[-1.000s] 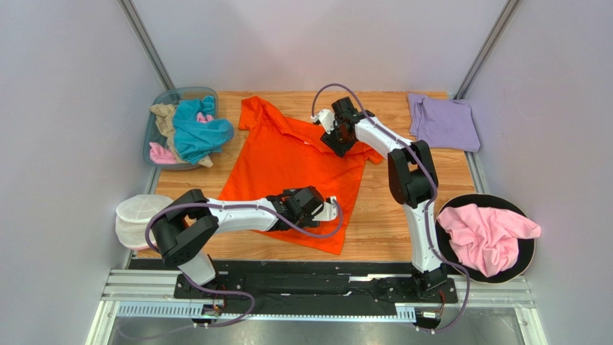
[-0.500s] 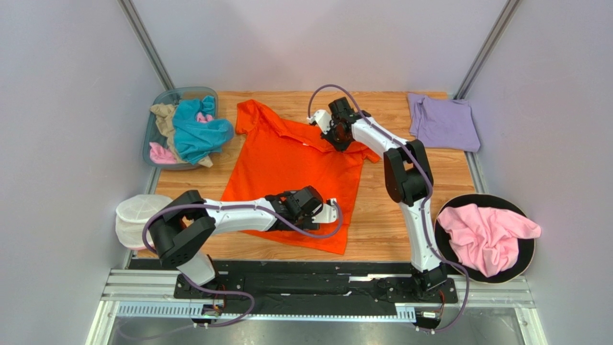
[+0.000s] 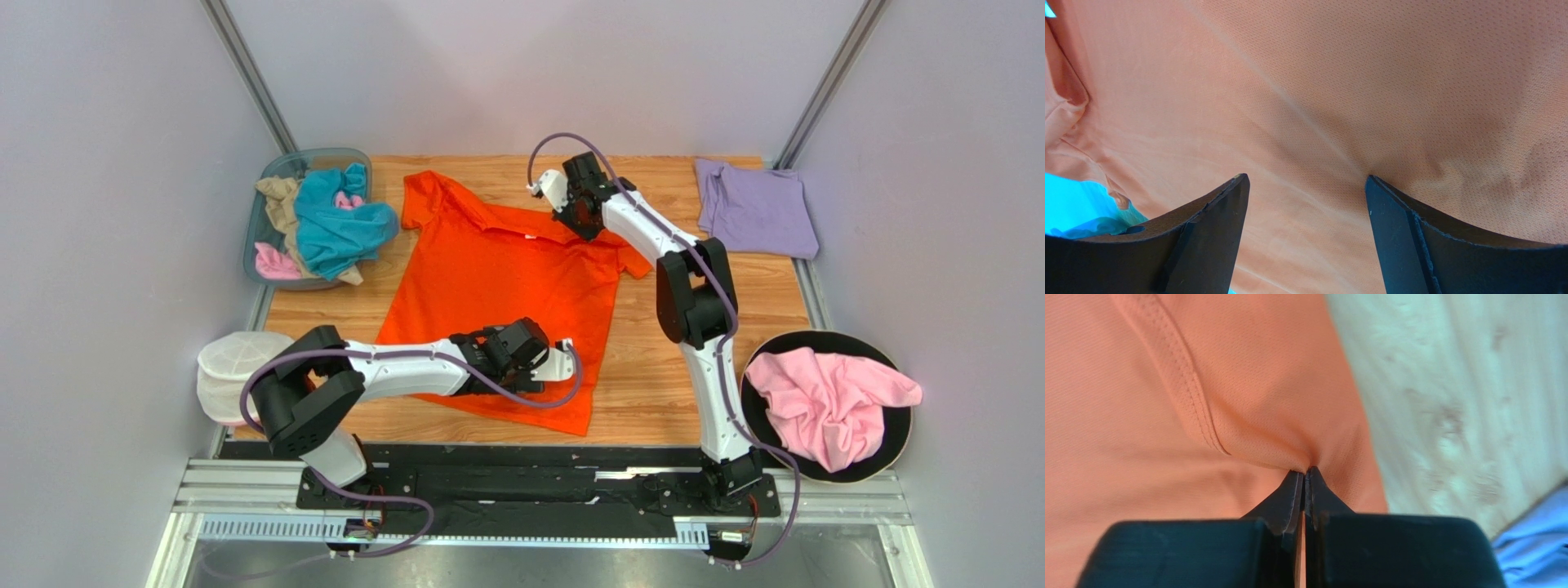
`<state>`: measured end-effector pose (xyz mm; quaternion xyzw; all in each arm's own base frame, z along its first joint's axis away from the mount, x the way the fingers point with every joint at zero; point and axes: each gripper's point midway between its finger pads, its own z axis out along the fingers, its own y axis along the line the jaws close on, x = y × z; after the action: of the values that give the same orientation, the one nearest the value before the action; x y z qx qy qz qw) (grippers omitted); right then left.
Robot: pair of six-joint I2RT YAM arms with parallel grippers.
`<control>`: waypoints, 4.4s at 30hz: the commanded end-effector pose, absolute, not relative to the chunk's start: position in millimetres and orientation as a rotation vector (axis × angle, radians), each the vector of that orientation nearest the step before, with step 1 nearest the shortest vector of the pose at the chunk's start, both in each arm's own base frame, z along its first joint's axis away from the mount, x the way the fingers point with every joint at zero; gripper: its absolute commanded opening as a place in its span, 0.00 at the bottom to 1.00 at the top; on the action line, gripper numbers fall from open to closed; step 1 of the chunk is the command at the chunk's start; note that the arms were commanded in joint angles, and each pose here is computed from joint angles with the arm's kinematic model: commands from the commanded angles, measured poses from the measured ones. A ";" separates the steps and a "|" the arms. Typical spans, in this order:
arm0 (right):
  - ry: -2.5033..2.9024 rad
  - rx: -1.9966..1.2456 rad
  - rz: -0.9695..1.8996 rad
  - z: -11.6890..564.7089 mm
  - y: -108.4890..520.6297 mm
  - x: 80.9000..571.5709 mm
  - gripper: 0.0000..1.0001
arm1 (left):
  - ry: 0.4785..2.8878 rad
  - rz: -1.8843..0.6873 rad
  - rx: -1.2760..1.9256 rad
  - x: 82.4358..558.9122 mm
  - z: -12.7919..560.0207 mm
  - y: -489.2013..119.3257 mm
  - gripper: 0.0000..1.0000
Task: Fold and stack the t-shirts
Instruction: Flatten the tshirt out
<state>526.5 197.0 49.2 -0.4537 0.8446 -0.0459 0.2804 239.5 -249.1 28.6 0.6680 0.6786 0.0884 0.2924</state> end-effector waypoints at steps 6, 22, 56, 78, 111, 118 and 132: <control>2.160 -1.116 -0.352 86.0 159.8 588.0 0.02 | 1.994 0.130 1.991 183.1 -26.5 -208.4 0.80; 2.117 -1.090 -0.625 57.1 103.6 640.5 0.06 | 1.928 0.240 2.020 193.5 -21.4 -198.4 0.79; 2.466 -1.010 -0.574 43.8 13.1 467.8 0.08 | 1.644 0.414 1.916 248.9 37.8 -181.4 0.76; 2.553 -0.938 -0.428 58.0 24.1 353.7 0.09 | 1.739 0.441 1.755 419.4 83.7 -136.4 0.73; 2.256 -0.853 -0.414 73.6 102.4 575.6 0.55 | 1.849 0.473 1.576 413.8 81.5 -119.6 0.73; 2.249 -0.889 -0.491 44.2 95.8 585.5 0.54 | 1.859 0.485 1.634 415.8 63.2 -118.4 0.73; 2.187 -0.952 -0.687 39.3 74.4 601.9 0.54 | 1.810 0.590 1.793 464.5 43.5 -112.6 0.72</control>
<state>596.6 79.7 44.1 -0.3545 0.8416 -0.2423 0.3275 445.6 -116.0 38.6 0.6520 0.6814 0.2082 0.2596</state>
